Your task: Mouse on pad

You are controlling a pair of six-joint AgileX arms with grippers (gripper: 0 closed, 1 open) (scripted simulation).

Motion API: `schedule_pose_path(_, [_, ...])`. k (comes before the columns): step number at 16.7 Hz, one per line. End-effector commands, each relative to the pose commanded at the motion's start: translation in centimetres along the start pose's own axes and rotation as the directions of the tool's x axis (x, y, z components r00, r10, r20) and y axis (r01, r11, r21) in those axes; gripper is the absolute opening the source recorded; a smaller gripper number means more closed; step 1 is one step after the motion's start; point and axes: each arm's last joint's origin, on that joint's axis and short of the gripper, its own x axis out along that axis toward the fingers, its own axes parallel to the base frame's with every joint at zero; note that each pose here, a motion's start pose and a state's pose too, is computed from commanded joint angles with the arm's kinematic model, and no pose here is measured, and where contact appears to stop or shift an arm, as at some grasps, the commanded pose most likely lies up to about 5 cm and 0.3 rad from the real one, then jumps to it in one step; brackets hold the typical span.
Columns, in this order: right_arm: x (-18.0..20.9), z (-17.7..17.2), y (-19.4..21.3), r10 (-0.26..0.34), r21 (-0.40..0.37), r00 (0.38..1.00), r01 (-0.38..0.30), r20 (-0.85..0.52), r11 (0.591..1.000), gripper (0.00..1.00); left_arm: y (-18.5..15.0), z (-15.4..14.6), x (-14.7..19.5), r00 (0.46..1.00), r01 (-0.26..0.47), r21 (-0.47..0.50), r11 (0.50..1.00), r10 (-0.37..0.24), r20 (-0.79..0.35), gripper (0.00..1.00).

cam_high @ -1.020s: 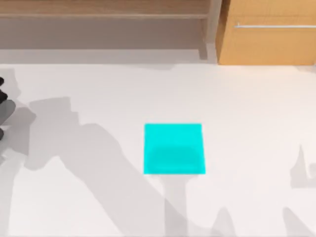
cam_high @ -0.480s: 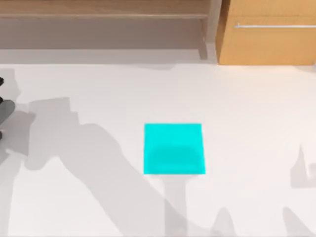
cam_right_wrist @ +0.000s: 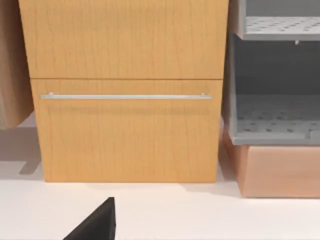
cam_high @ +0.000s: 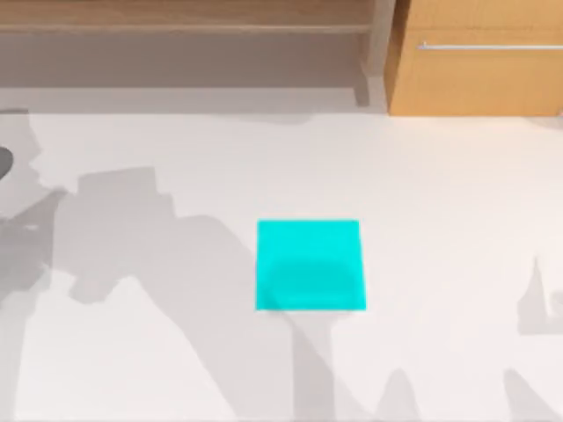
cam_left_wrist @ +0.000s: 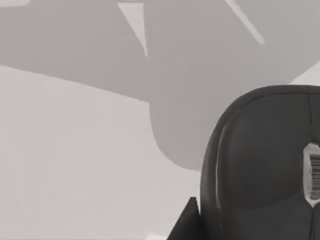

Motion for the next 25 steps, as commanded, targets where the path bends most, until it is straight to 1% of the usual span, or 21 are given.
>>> schedule_pose_path(2, [0.0,0.0,0.0,0.000,0.000,1.000,0.000,0.000,1.000,1.00,-0.1,0.1,-2.1,1.000,0.020,0.002,1.000,-0.020,0.019,0.00])
schedule_pose_path(5, [0.0,0.0,0.0,0.000,0.000,1.000,0.000,0.000,1.000,1.00,-0.4,0.2,-5.2,1.000,0.004,-0.005,1.000,-0.004,0.002,0.00])
schedule_pose_path(11, [0.0,0.0,0.0,0.000,0.000,1.000,0.000,0.000,1.000,1.00,-0.3,0.2,-5.4,1.000,0.003,-0.012,1.000,-0.003,0.003,0.00])
schedule_pose_path(14, [0.0,0.0,0.0,0.000,0.000,1.000,0.000,0.000,1.000,1.00,0.8,0.8,-5.4,1.000,0.002,-0.062,0.998,-0.002,0.002,0.00])
schedule_pose_path(17, [0.0,0.0,0.0,0.000,0.000,1.000,0.000,0.000,1.000,1.00,3.1,2.3,-5.3,1.000,0.001,-0.173,0.985,-0.001,0.001,0.00])
schedule_pose_path(20, [0.0,0.0,0.0,0.000,0.000,1.000,0.000,0.000,1.000,1.00,5.9,4.6,-5.0,1.000,0.008,-0.332,0.943,-0.007,0.007,0.00])
schedule_pose_path(22, [0.0,0.0,0.0,0.000,0.000,1.000,0.000,0.000,1.000,1.00,7.8,6.7,-4.6,1.000,0.025,-0.450,0.893,-0.020,0.015,0.00])
schedule_pose_path(23, [0.0,0.0,0.0,0.000,0.000,1.000,0.000,0.000,1.000,1.00,8.8,8.0,-4.3,0.999,0.036,-0.510,0.859,-0.030,0.021,0.00])
schedule_pose_path(25, [0.0,0.0,0.0,0.000,0.000,1.000,0.000,0.000,1.000,1.00,10.5,10.6,-3.5,0.998,0.066,-0.635,0.770,-0.057,0.035,0.00])
